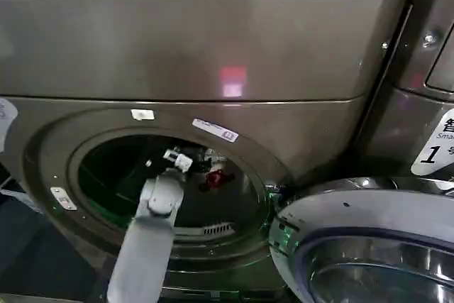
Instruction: Grasp the clothes from the dryer.
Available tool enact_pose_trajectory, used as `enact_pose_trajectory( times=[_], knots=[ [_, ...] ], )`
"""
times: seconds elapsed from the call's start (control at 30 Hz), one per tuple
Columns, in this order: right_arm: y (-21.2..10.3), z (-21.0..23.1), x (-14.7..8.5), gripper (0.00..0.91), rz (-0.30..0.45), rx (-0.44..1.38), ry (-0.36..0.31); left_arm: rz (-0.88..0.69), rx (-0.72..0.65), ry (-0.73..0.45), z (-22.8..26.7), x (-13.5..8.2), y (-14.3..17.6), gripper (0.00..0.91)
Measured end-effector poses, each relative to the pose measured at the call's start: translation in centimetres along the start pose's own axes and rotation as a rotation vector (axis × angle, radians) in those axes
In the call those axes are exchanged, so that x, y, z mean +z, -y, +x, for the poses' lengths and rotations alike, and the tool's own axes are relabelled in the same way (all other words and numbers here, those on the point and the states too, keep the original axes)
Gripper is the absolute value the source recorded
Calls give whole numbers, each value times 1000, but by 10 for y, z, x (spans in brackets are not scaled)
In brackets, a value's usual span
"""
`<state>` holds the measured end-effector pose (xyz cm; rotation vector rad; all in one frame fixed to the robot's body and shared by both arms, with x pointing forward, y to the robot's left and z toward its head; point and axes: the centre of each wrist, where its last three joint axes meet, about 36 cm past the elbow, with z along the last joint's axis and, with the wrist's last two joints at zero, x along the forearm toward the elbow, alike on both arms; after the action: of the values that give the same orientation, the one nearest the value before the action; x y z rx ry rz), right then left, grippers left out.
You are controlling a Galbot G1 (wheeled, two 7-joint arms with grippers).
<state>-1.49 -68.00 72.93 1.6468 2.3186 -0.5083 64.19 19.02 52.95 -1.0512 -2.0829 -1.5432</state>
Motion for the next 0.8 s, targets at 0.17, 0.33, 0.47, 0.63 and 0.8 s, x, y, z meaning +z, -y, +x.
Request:
enact_pose_trajectory(
  times=[0.17,0.33,0.47,0.63,0.8],
  knots=[
    [0,-1,1,907,-1,-1,1,-132,104,-46,-6,-6,-17,907],
    [-3,-1,4,907,1,-9,-2,-218,178,-91,-14,-15,-29,907],
    [-6,-2,6,907,3,-15,-4,-265,220,-118,-20,-17,-37,907],
    [-7,-3,5,907,7,-18,-3,-298,257,-137,-24,-14,-44,907],
    [-9,-4,6,907,9,-22,-4,-304,293,-126,-31,-17,-46,907]
  ],
)
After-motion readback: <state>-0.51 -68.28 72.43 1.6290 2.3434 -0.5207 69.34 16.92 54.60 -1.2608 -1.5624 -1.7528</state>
